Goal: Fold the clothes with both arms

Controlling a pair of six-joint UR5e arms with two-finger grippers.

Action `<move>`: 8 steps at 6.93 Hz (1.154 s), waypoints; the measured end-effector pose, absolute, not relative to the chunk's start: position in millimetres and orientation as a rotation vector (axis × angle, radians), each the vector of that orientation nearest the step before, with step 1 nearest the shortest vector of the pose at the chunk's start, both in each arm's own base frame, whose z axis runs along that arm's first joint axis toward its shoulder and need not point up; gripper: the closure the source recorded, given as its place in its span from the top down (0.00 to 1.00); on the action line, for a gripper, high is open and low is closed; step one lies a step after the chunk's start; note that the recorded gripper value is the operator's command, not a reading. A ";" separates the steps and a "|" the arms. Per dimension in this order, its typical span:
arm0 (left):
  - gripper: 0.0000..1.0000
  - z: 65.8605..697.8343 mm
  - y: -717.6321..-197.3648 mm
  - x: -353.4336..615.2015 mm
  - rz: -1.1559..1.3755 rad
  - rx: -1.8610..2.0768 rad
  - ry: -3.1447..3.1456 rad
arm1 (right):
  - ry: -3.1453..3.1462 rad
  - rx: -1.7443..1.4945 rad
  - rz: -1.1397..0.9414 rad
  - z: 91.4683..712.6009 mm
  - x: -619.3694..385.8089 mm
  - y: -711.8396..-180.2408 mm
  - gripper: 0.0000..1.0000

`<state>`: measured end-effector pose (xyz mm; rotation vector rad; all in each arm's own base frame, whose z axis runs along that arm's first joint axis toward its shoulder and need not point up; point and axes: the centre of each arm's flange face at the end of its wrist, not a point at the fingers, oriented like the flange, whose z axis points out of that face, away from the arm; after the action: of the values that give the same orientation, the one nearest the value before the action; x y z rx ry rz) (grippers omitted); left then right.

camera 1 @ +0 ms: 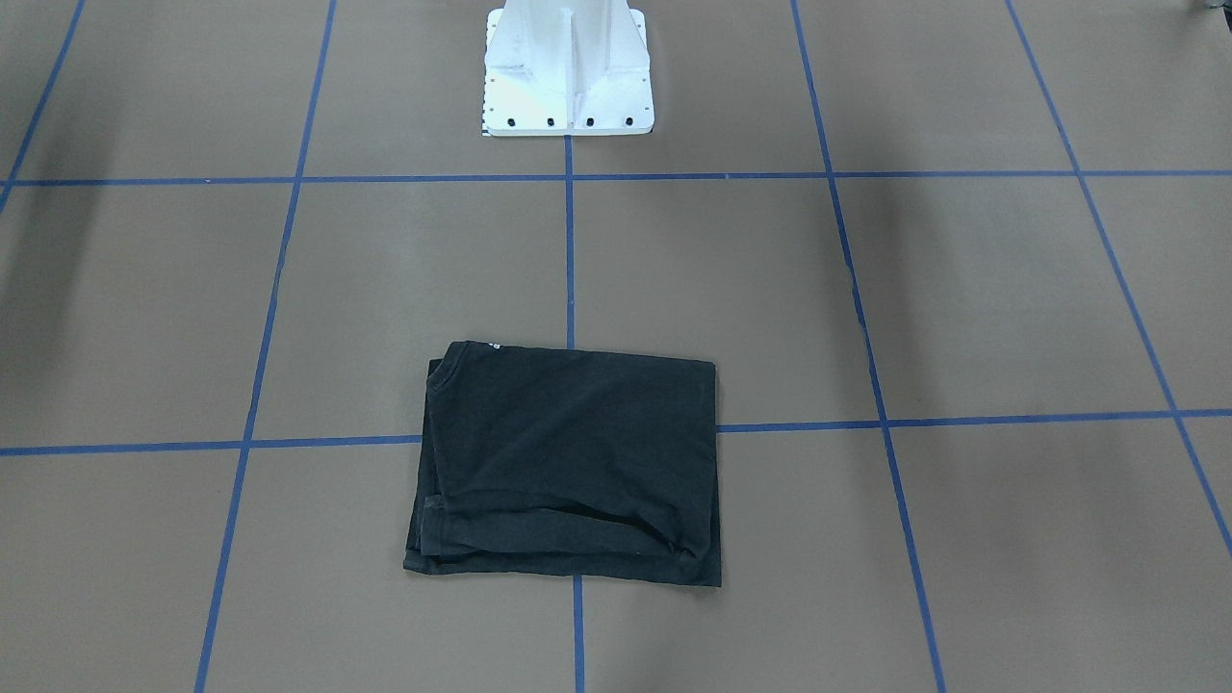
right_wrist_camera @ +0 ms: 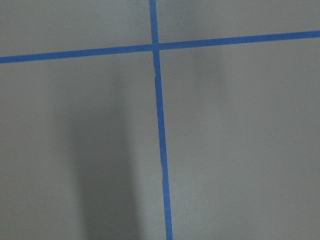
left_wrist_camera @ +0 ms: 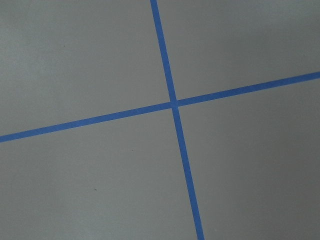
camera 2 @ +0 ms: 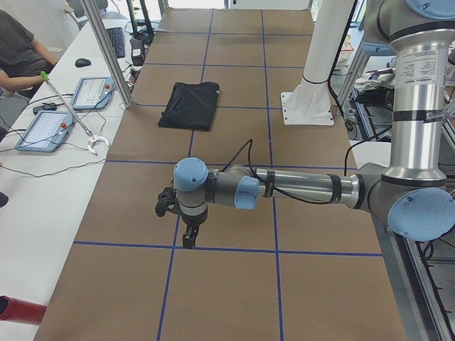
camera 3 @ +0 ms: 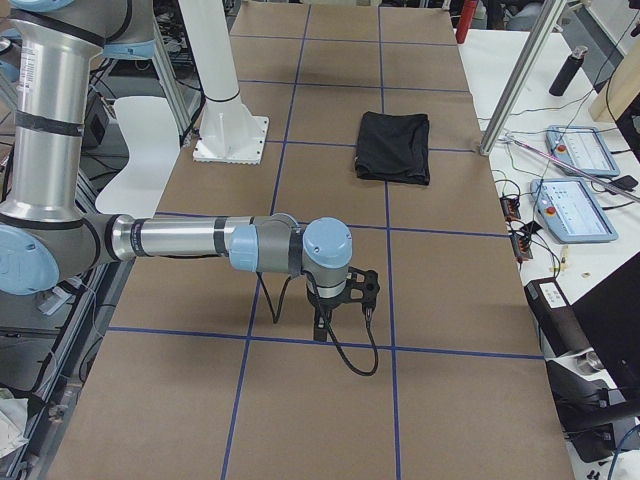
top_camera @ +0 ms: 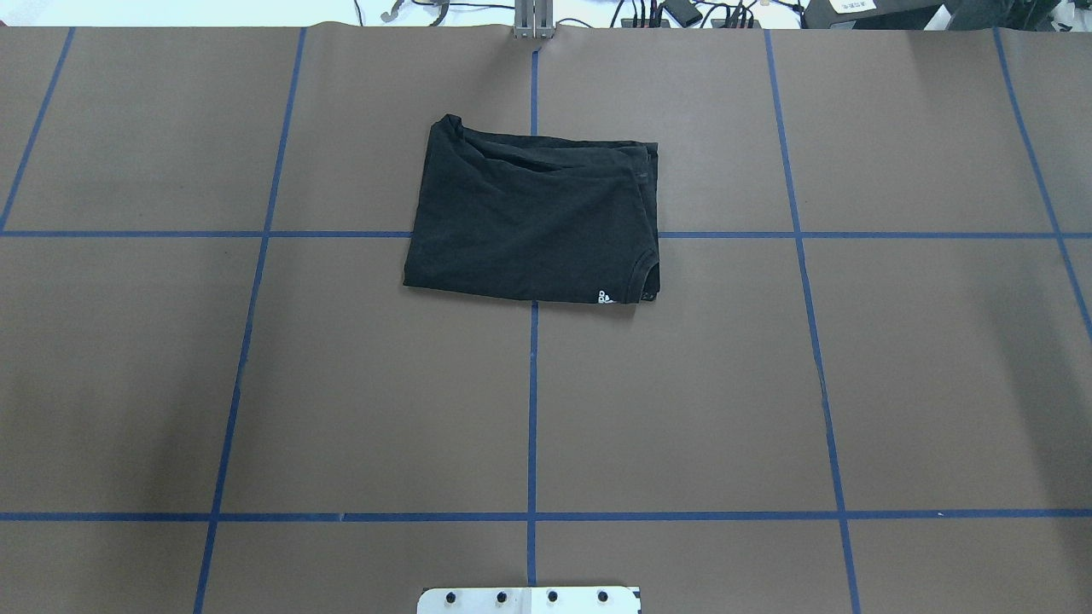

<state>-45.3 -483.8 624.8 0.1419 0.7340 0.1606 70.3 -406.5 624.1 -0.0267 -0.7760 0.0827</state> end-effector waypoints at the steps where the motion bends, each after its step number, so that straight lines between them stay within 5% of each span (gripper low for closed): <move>1: 1.00 624.9 -483.6 -45.3 0.161 0.142 0.735 | -0.779 -0.024 0.083 623.7 70.0 -406.9 1.00; 8: 1.00 635.6 -485.1 -45.2 0.158 0.126 0.735 | -0.785 -0.017 0.080 617.8 66.8 -414.0 1.00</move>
<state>-45.2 -485.1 635.6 0.1263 0.7349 0.1584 66.8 -414.0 617.8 -0.0172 -0.7854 0.0798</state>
